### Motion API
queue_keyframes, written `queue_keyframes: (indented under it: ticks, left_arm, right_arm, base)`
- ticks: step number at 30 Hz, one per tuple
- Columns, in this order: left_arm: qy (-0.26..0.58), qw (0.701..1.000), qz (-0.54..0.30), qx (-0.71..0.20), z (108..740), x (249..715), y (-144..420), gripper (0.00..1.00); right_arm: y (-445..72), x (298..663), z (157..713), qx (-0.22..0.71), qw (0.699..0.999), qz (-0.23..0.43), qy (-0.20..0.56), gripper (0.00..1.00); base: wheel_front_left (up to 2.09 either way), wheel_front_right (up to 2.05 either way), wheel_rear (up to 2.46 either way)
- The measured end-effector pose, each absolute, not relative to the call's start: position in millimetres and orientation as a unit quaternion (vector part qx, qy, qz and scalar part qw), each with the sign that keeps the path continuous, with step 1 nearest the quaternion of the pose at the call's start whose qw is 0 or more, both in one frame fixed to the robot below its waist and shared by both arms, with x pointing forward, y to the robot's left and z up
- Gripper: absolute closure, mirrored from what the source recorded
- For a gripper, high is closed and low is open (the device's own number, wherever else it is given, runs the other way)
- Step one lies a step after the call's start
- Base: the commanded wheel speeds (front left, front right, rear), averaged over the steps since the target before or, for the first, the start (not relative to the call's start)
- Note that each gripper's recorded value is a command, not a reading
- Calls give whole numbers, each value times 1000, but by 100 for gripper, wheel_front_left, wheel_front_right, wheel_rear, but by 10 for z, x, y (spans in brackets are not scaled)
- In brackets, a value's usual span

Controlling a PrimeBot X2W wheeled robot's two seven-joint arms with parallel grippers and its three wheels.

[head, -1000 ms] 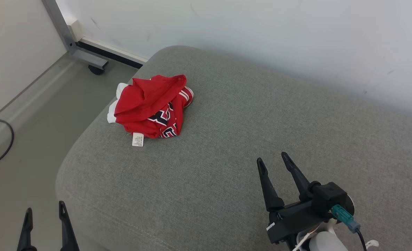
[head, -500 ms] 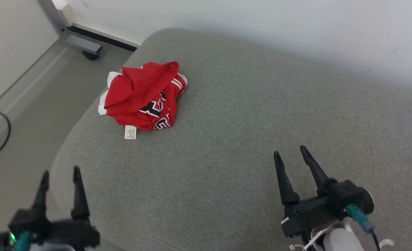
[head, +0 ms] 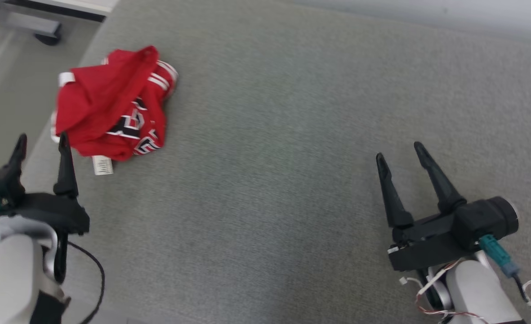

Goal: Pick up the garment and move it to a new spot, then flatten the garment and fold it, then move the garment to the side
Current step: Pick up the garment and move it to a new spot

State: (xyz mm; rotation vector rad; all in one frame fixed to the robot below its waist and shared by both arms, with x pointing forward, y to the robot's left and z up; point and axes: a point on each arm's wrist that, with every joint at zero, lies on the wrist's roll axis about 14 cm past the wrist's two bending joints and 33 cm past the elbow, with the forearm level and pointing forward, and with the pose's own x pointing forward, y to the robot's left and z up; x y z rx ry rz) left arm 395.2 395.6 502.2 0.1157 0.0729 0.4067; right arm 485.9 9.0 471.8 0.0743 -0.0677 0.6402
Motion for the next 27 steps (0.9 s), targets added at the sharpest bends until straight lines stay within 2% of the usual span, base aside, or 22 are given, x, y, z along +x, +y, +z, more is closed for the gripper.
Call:
queue_keyframes:
  ticks: [6, 10, 18, 27]
  left_arm:
    - [94, 980, 156, 82, 4711, 4408, 3890, 0]
    - [124, 977, 148, 90, 4526, 4541, 3892, 0]
    - [126, 971, 154, 132, 4423, 4885, 3842, 0]
    - [135, 970, 145, 142, 4381, 4850, 3780, 0]
  right_arm:
    - [-294, 5033, 4524, 19, 960, 277, -22, 0]
    - [-465, 5050, 4404, 13, 966, 260, -9, 0]
    - [-794, 5056, 4246, 9, 976, 218, 10, 0]
    - [-744, 5020, 4246, 19, 976, 217, 15, 0]
  base:
    - [0, 0, 0]
    - [0, 0, 0]
    - [0, 0, 0]
    - [0, 0, 0]
